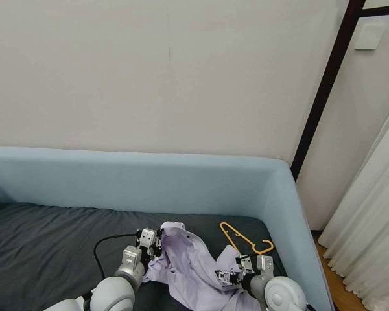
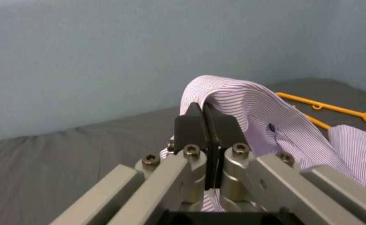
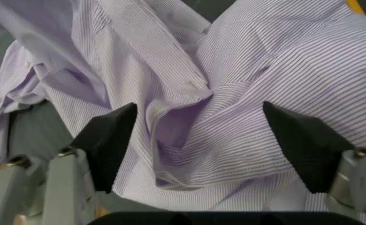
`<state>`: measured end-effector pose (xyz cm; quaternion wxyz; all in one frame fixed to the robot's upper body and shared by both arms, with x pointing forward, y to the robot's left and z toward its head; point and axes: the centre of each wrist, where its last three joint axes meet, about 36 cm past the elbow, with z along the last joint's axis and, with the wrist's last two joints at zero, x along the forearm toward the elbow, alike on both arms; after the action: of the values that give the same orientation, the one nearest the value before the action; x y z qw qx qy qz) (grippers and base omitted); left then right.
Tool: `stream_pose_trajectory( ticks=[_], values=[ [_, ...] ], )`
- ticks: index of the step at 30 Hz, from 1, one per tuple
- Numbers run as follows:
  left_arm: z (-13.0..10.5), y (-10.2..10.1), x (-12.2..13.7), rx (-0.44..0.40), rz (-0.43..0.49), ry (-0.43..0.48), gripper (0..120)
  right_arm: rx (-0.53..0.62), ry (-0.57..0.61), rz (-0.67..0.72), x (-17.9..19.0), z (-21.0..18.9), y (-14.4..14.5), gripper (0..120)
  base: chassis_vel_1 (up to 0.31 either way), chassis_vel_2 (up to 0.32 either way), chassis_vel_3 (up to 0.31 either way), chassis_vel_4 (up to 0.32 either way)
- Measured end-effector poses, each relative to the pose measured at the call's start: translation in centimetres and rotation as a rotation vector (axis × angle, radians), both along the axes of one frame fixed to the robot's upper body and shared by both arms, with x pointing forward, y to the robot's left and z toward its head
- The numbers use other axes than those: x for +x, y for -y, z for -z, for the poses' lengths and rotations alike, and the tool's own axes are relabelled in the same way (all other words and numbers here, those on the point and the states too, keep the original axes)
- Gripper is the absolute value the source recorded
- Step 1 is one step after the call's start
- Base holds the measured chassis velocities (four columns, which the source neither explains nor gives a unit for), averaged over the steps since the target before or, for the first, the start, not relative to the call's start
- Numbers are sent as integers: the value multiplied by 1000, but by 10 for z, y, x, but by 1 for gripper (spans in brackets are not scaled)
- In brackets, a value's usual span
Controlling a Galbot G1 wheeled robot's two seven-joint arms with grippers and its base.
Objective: Pick up the clothes from the sofa and hang them on the clothes hanger.
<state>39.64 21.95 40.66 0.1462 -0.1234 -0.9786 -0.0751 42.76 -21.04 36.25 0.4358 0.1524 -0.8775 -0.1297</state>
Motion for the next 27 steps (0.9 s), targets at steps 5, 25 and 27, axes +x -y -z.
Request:
stream_pose_trajectory(
  ticks=[5, 25, 27],
  values=[
    [1, 0, 0, -1, -5, -2, 0, 12, -14, -19, -6, 0, -2, 56, 0, 0, 0, 0],
    [1, 1, 1, -5, -10, -7, 0, 45, 6, -11, -13, 1, -10, 0, 0, 0, 0, 0],
    [1, 0, 1, -5, -12, -7, 0, 51, 30, -13, -14, -1, -12, 0, 0, 0, 0, 0]
  ],
)
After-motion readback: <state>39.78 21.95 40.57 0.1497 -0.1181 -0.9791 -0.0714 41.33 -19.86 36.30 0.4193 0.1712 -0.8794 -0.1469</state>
